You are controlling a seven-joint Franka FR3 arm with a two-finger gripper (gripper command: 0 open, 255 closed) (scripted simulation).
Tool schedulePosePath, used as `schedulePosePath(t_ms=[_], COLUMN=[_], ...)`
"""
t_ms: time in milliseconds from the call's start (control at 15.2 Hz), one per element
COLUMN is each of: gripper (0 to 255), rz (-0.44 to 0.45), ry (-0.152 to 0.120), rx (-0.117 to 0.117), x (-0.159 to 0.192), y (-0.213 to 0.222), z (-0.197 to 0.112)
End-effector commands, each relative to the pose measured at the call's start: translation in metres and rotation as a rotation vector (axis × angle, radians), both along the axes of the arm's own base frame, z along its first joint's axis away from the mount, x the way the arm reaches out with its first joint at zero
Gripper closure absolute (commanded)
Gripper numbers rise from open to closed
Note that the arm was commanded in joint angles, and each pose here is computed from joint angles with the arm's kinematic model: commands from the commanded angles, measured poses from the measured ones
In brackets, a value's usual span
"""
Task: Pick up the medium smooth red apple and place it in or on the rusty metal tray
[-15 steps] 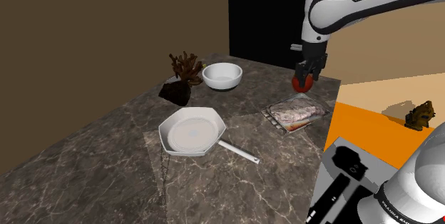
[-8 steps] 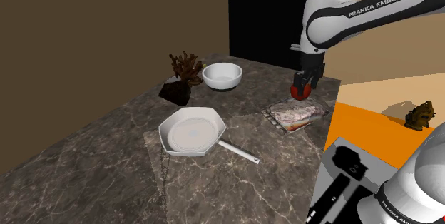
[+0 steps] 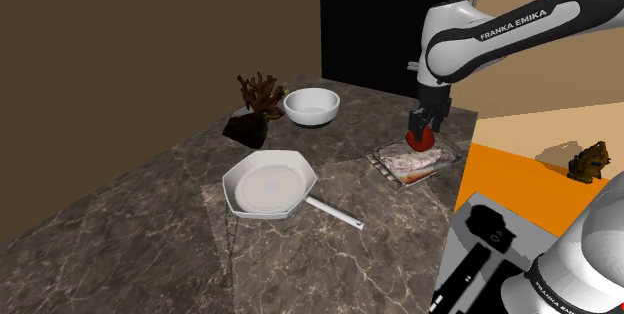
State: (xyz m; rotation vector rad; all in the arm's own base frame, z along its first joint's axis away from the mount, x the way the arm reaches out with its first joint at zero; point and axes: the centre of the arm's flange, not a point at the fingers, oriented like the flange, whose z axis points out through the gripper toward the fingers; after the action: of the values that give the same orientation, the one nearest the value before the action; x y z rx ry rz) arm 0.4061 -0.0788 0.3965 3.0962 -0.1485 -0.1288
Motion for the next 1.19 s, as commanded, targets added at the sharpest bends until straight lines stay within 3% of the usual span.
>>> schedulePosePath(t_ms=[0, 264, 330, 660, 924, 1122], gripper=[255, 255, 0, 0, 0, 0], rz=[0.000, 0.000, 0.000, 0.000, 0.000, 0.000], ry=[0.012, 0.012, 0.012, 0.012, 0.012, 0.012], rx=[0.002, 0.002, 0.002, 0.002, 0.002, 0.002], x=[-0.001, -0.001, -0.001, -0.001, 0.003, 0.003], y=[0.000, 0.000, 0.000, 0.000, 0.002, 0.002], z=[-0.005, -0.005, -0.005, -0.005, 0.045, 0.045])
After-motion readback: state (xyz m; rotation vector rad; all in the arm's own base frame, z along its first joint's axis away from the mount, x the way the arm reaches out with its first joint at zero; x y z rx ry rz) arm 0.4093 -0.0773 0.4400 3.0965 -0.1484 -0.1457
